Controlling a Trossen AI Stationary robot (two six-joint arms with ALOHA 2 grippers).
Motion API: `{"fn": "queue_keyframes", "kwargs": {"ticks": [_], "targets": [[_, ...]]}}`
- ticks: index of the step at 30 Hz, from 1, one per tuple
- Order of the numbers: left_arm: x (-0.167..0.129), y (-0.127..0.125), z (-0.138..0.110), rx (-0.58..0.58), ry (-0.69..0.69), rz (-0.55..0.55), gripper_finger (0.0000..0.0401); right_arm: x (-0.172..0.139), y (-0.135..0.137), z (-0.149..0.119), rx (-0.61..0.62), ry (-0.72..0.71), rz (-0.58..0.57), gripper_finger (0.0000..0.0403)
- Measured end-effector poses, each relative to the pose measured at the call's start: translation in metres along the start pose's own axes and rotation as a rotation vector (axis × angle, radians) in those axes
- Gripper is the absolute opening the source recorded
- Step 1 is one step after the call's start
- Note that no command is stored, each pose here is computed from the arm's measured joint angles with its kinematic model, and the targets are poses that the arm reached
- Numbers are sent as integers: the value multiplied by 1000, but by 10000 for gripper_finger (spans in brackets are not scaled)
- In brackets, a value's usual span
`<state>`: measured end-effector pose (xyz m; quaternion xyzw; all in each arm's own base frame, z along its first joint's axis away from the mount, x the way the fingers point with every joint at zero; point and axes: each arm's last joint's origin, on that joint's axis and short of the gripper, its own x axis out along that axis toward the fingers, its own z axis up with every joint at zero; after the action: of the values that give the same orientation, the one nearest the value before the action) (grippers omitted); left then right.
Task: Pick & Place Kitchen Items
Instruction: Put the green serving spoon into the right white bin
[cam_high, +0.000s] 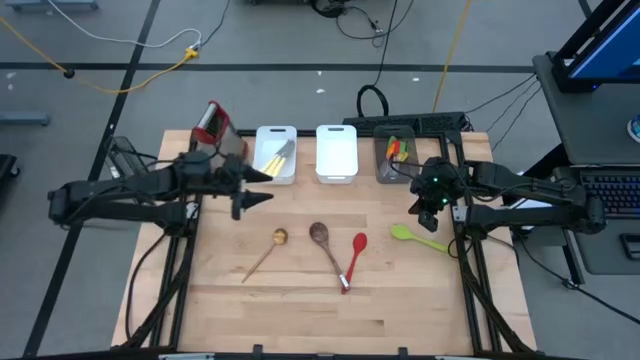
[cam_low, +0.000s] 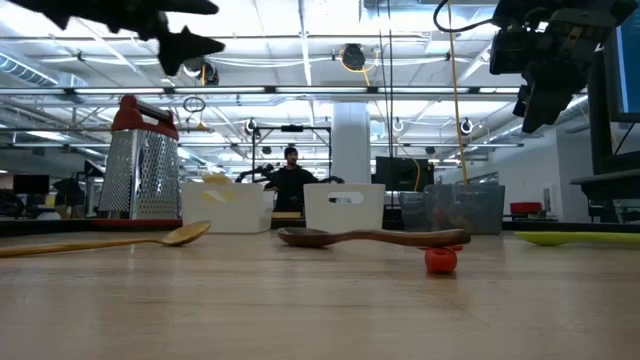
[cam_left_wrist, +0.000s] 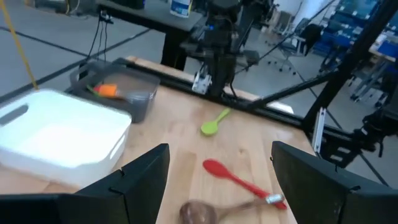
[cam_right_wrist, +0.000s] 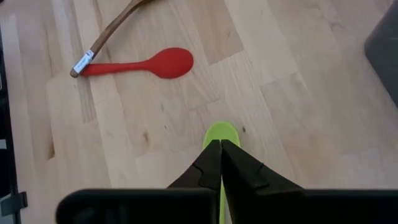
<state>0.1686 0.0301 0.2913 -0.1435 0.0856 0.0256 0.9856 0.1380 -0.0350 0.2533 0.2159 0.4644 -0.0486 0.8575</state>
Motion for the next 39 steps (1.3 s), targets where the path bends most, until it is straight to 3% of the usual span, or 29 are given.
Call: {"fn": "queue_keyframes", "kwargs": {"ticks": [9, 19, 34, 39], "targets": [[-34, -2, -26, -10, -19, -10, 285, 1, 0, -2, 5, 20, -4, 7], [-37, 6, -58, -70, -8, 64, 285, 13, -5, -8, 57, 217, -39, 36], [-36, 6, -58, -75, -18, 62, 285, 30, -10, -3, 38, 312, -49, 189], [-36, 6, -58, -96, -21, 61, 285, 30, -10, -3, 30, 311, -70, 224]]}}
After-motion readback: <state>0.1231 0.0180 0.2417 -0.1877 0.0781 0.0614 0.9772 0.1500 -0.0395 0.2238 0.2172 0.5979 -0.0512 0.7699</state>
